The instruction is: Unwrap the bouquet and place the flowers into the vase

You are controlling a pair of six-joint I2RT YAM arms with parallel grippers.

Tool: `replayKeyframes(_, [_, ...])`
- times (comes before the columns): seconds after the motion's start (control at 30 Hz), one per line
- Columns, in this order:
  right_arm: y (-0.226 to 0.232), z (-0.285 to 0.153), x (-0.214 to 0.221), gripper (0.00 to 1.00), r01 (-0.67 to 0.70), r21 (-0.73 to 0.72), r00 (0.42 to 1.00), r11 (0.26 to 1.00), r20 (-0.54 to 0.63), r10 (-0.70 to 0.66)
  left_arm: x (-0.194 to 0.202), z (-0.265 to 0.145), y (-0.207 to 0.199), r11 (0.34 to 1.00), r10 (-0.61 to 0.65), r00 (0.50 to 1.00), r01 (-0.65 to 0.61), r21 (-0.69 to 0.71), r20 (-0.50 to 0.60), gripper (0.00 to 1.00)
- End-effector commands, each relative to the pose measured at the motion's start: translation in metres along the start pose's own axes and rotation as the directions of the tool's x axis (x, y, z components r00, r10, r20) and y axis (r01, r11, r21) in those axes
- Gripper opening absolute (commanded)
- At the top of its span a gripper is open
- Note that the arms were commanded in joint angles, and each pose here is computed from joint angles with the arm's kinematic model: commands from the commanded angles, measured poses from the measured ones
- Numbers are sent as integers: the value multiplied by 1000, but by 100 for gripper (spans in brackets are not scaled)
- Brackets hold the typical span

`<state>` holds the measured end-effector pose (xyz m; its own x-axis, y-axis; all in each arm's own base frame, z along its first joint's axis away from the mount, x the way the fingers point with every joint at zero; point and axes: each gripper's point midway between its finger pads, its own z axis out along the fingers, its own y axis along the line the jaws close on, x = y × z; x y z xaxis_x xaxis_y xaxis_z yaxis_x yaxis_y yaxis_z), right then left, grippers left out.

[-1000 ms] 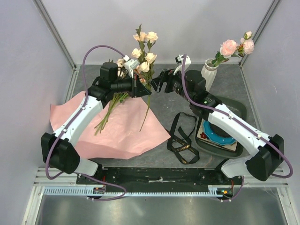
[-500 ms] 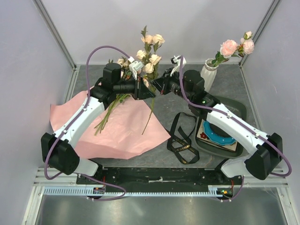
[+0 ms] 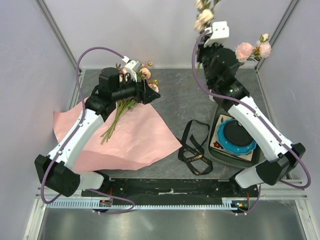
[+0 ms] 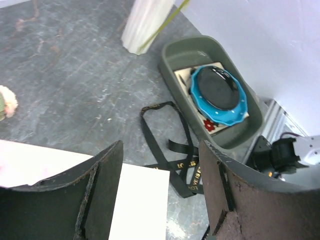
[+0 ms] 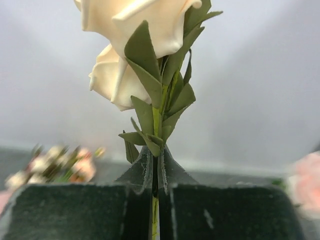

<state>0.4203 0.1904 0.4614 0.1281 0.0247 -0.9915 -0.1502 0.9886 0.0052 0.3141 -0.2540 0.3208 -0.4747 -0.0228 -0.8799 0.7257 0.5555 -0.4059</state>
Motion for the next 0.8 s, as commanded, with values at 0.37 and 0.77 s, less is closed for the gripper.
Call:
replayKeyframes(0.37, [-114,56,-97,0,276,481,920,832,117,-373,-8,-2,37,995,-41,998,46,-91,52,69])
replayKeyframes(0.77, [-147,57,-103,0,235,530,924,815,137,-356,-6,-1,44,994,-84,995,87,-67,49,69])
